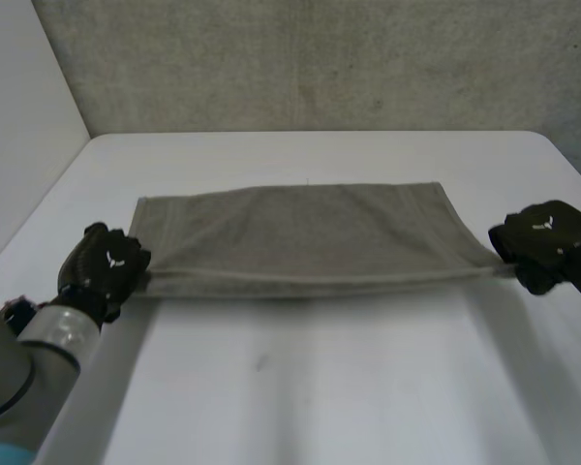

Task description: Fold the towel.

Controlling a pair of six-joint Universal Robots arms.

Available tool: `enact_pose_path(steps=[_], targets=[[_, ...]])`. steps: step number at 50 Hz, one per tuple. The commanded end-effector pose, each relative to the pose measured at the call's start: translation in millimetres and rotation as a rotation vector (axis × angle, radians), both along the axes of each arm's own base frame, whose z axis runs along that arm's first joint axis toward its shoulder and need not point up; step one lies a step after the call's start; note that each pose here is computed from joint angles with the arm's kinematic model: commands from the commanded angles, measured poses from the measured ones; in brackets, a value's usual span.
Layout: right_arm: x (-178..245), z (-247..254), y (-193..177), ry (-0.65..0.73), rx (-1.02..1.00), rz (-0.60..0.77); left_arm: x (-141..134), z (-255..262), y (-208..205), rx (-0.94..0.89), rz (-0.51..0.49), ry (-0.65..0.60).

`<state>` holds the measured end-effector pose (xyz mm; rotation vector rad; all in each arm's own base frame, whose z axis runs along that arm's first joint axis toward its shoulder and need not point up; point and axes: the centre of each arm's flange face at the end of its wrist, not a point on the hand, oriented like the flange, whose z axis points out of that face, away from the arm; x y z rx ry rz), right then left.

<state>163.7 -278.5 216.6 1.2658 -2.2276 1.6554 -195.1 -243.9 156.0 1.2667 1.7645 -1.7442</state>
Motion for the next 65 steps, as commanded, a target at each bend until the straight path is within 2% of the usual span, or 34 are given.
enact_pose_path(steps=[1,6,11,16,18,19,25,29,42,53,65], targets=[[-10.1,26.5,39.5,0.133,-0.011,0.050,10.4,16.2,52.1,0.084,-0.019,-0.084],[-9.2,33.6,43.5,0.138,-0.022,0.056,9.5,21.0,62.0,0.102,-0.051,-0.079],[-7.5,37.6,33.5,0.129,-0.044,0.068,6.7,25.6,46.8,0.065,-0.073,-0.061],[4.5,12.9,-0.3,0.113,0.019,0.112,1.1,12.7,13.1,0.064,-0.069,-0.072],[31.2,7.4,-13.3,0.092,0.015,0.160,-3.7,6.2,-11.2,0.069,-0.068,-0.068],[31.4,7.3,-13.4,0.092,0.015,0.160,-3.8,6.2,-11.3,0.069,-0.068,-0.067],[49.7,-10.7,-61.0,0.099,-0.002,0.104,-15.6,-12.2,-58.9,0.074,-0.071,-0.068],[70.7,-21.4,-92.6,0.053,-0.066,0.104,-25.4,-21.5,-91.0,0.049,-0.058,-0.070],[102.8,-45.5,-151.0,0.032,-0.206,0.030,-55.3,-30.7,-143.0,-0.046,-0.088,-0.053],[110.6,-64.6,-177.2,0.026,-0.276,0.009,-59.4,-41.1,-164.8,-0.055,-0.063,-0.047],[112.2,-74.2,-183.3,0.024,-0.290,0.008,-59.9,-51.1,-168.3,-0.045,-0.059,-0.050]])
